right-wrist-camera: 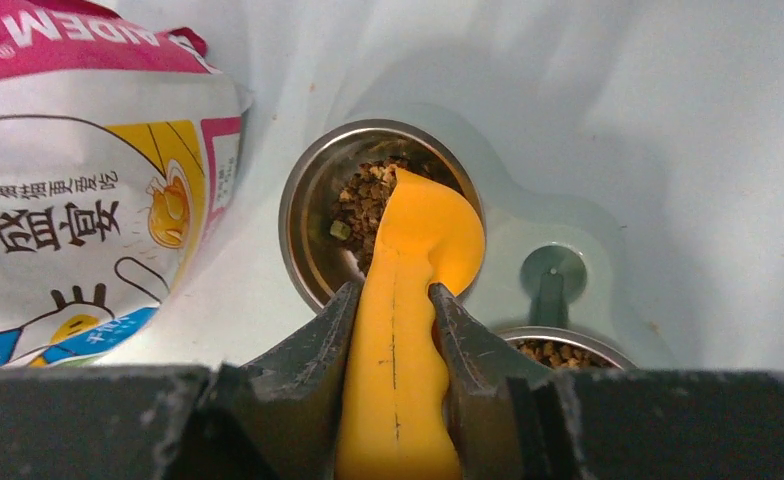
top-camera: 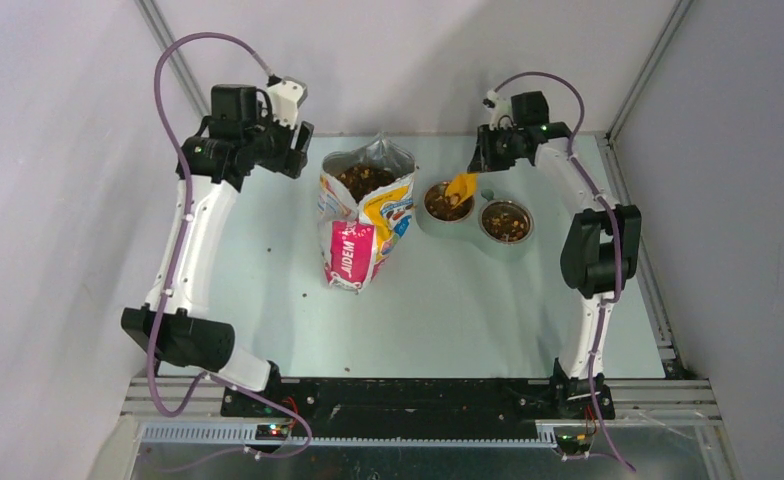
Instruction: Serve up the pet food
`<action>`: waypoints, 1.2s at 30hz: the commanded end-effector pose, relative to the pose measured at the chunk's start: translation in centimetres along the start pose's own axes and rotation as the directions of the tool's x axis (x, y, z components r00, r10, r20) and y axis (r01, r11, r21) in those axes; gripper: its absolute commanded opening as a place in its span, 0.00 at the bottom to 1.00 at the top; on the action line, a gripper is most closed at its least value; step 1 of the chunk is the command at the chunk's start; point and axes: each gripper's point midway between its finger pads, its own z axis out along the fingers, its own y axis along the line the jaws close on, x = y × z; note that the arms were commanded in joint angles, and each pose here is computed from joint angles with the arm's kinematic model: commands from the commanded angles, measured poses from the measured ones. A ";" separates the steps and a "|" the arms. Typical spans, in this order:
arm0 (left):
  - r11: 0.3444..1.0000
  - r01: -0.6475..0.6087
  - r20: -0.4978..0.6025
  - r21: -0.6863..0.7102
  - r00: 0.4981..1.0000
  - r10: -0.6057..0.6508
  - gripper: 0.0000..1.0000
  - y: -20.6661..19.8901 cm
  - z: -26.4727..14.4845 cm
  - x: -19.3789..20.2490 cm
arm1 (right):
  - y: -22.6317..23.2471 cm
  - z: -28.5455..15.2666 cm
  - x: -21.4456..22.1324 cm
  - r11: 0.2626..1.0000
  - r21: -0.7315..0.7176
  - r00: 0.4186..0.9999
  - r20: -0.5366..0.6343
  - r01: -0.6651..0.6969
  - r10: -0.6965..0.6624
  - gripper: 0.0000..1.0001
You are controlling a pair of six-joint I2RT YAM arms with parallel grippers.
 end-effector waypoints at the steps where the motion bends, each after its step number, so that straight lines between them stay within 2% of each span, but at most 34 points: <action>1: 0.999 0.033 0.173 0.037 0.984 -0.039 0.74 -0.9 -3.4 -4.3 | 2.4 -3.8 -3.9 0.949 0.164 0.954 0.085 0.270 -0.286 0.00; 6: 0.994 0.037 0.246 0.101 0.967 -0.061 0.74 -2.2 -5.0 -5.8 | 4.3 -4.6 -4.5 0.874 0.234 0.890 0.061 0.426 -0.451 0.00; 16: 0.982 0.038 0.300 0.185 0.949 -0.093 0.72 -4.2 -5.9 -7.5 | 6.6 -7.0 -5.6 0.826 0.256 0.838 0.090 0.503 -0.538 0.00; 28: 0.980 -0.019 0.295 0.199 0.955 -0.042 0.73 -6.0 -6.1 -7.4 | 10.0 -4.6 -3.1 0.884 0.051 0.880 0.083 0.465 -0.468 0.00; 36: 0.980 -0.025 0.283 0.200 0.958 -0.033 0.73 -6.2 -6.1 -6.9 | 9.9 -3.1 -1.5 0.889 0.023 0.889 0.035 0.457 -0.457 0.00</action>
